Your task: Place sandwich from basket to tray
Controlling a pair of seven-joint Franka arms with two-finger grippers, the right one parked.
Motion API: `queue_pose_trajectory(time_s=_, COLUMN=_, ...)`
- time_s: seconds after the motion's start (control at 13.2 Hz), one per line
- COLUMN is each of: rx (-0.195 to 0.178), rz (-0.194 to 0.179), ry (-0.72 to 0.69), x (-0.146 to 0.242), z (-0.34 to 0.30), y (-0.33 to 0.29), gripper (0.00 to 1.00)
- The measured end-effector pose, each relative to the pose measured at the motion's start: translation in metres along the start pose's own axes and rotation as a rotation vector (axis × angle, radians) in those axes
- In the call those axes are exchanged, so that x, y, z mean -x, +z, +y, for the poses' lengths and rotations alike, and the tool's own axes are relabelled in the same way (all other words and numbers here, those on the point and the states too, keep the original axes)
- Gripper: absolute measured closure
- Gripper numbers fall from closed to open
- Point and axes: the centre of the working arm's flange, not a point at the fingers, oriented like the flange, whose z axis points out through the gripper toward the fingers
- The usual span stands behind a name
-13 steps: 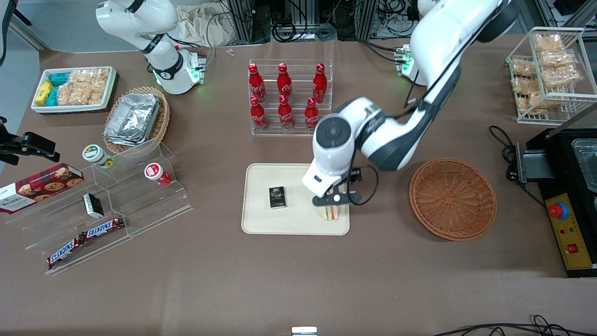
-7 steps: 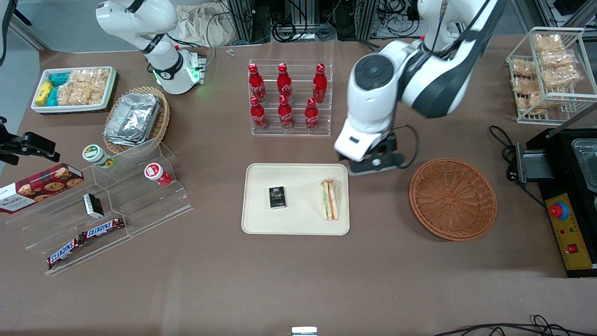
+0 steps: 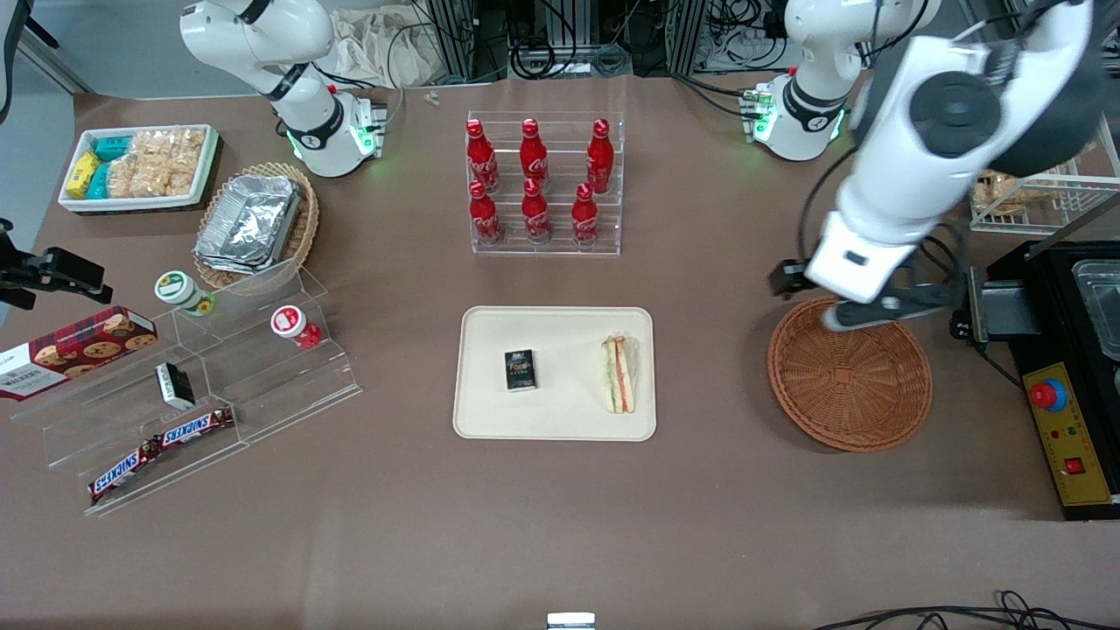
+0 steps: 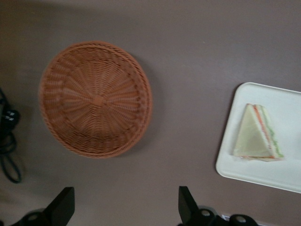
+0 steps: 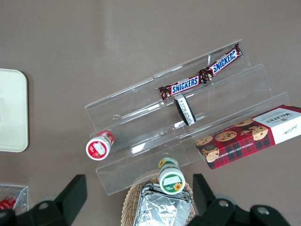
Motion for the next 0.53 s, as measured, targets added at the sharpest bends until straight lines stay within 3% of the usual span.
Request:
queue_pose_trajectory(time_s=0.3, rx=0.011, rz=-0.027, ry=0.011, x=-0.015, z=-0.041, y=-0.025, gripper=0.0)
queue_pose_trajectory(time_s=0.53, rx=0.04, rz=-0.02, ry=-0.001, x=-0.032, z=-0.057, y=-0.037, gripper=0.0)
